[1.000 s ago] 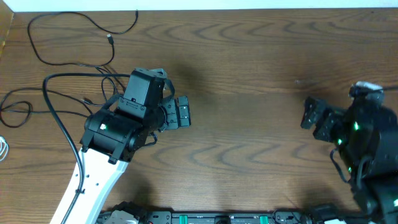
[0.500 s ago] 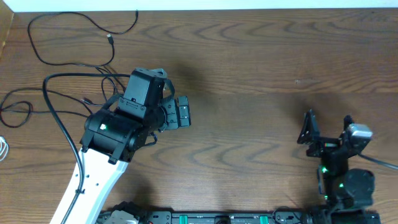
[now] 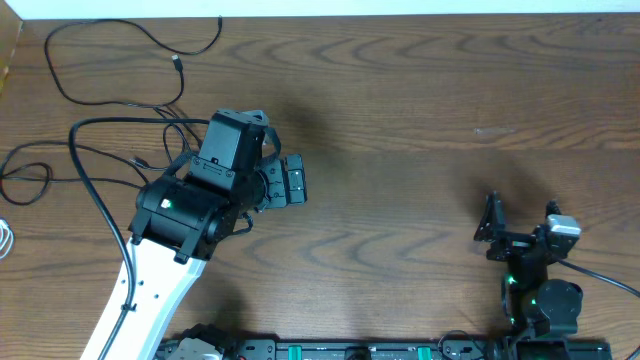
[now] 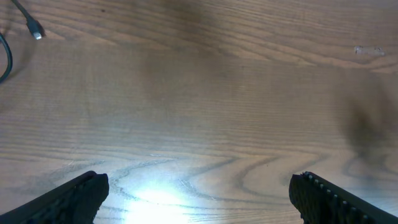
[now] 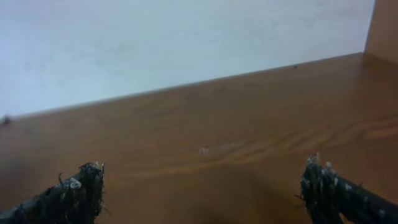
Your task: Untangle cables
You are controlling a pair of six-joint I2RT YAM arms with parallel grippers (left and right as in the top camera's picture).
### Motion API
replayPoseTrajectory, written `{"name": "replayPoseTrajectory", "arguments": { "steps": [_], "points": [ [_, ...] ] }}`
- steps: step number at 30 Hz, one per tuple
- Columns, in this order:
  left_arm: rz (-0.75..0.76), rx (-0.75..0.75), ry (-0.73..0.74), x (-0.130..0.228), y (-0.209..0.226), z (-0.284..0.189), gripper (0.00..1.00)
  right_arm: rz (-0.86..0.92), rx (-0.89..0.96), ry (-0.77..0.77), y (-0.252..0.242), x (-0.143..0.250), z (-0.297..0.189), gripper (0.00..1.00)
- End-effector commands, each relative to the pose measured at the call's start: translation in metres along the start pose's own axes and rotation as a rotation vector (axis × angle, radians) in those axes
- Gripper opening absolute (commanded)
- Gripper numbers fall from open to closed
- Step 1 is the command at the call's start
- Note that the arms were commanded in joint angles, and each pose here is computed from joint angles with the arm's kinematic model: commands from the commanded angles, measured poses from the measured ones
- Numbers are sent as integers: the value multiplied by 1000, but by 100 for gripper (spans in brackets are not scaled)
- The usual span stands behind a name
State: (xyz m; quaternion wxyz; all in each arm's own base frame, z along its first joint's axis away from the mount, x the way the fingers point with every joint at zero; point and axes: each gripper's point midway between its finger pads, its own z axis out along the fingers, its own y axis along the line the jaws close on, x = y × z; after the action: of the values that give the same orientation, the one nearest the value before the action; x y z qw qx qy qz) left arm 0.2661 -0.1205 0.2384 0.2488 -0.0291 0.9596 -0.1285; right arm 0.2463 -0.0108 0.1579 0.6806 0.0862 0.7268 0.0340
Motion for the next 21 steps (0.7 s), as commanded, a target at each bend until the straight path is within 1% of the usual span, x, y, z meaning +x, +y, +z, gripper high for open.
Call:
{"name": "replayPoseTrajectory", "arguments": {
  "steps": [1, 4, 10, 14, 21],
  "points": [
    [18, -6, -15, -2, 1, -4, 98, -131, -35, 8, 5, 3, 0, 99],
    [18, -6, -15, -2, 1, -4, 98, -173, -35, 8, 5, 3, 0, 99],
    [18, -6, -15, -2, 1, -4, 98, -177, -26, 2, 5, 1, -1, 99],
    [18, -6, -15, -2, 1, -4, 98, -309, -71, 6, 15, 4, -1, 99],
    [18, -6, -15, -2, 1, -4, 98, -278, -78, 10, 16, 5, -1, 99]
  ]
}}
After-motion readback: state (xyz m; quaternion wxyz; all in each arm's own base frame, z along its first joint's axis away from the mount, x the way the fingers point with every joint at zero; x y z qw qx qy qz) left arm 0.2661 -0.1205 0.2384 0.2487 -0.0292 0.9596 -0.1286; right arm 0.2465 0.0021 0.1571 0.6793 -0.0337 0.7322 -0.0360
